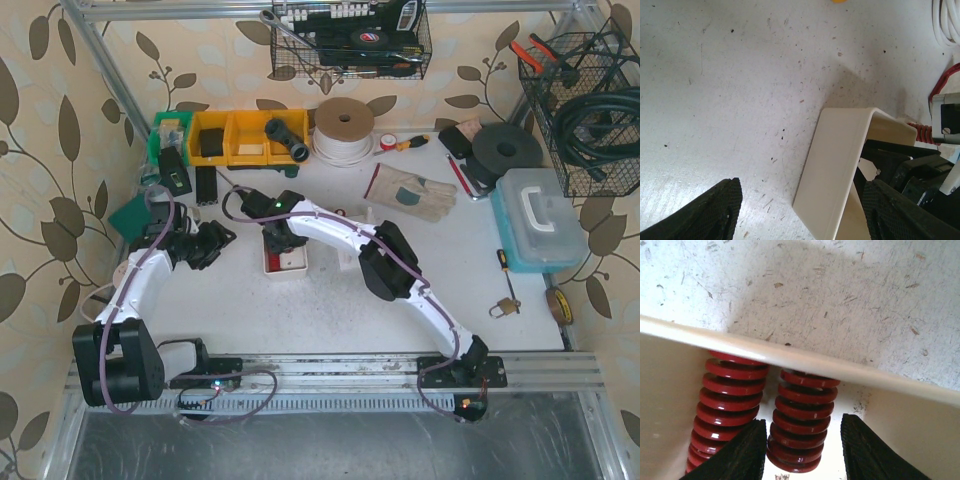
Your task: Install the large spring
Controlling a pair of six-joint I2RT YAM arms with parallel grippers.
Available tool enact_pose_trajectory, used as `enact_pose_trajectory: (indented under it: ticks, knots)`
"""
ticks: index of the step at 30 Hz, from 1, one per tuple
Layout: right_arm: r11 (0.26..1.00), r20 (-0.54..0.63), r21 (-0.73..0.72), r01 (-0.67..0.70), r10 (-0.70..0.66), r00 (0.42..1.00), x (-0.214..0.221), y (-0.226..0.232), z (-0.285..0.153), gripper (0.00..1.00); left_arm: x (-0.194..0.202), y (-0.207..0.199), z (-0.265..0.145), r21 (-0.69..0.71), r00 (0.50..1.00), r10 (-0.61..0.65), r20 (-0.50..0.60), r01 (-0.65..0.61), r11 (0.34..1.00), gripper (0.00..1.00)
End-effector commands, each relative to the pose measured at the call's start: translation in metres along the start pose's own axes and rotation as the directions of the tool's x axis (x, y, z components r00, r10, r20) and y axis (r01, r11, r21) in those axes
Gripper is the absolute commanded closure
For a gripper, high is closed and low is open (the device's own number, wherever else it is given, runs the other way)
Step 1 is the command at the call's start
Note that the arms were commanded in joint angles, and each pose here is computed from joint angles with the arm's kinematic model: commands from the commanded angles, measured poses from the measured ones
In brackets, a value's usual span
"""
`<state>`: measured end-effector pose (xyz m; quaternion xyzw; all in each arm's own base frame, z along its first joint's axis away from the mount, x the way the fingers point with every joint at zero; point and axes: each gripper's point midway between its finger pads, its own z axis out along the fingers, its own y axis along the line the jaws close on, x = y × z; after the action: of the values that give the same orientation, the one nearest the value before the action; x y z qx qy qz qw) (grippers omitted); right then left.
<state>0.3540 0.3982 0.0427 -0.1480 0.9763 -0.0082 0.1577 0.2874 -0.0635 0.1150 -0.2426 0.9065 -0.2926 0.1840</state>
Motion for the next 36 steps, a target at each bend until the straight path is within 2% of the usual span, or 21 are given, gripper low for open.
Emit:
enact_pose_trajectory:
  ticks: [1,5,11,14,16,20,24,36]
  knots:
    - [0.999,-0.029,0.042,-0.016,0.018,0.999,0.005,-0.006,0.021,0.56,-0.003,-0.007,-0.005,0.033,1.0,0.029,0.01,-0.029,0.999,0.29]
    - [0.998,-0.061,0.06,-0.008,0.012,0.998,0.012,-0.008,0.033,0.56,-0.002,-0.007,-0.005,0.033,1.0,0.027,0.009,-0.027,0.999,0.3]
    - [0.997,-0.102,0.074,0.006,0.001,0.995,0.027,-0.011,0.045,0.62,-0.004,-0.009,-0.006,0.037,1.0,0.027,0.013,-0.028,0.999,0.3]
    - [0.997,-0.112,0.07,0.016,-0.008,0.994,0.03,-0.011,0.047,0.69,-0.005,-0.01,-0.007,0.037,0.999,0.028,0.018,-0.029,0.999,0.3]
    - [0.997,-0.104,0.063,0.036,-0.029,0.994,0.029,-0.009,0.041,0.79,-0.006,-0.011,-0.009,0.036,0.999,0.029,0.02,-0.03,0.999,0.3]
    - [0.995,-0.052,0.066,0.078,-0.074,0.996,0.018,-0.009,0.017,0.91,-0.007,-0.012,-0.01,0.038,0.999,0.031,0.022,-0.032,0.999,0.3]
    - [0.993,-0.018,0.059,0.104,-0.103,0.995,0.011,-0.014,-0.009,0.99,-0.011,-0.018,-0.012,0.051,0.999,0.03,0.026,-0.031,0.998,0.3]
    - [0.961,0.084,-0.066,0.268,-0.262,0.961,0.0,-0.003,-0.081,1.0,-0.022,-0.052,-0.021,0.158,1.0,0.012,-0.003,-0.011,0.987,0.3]
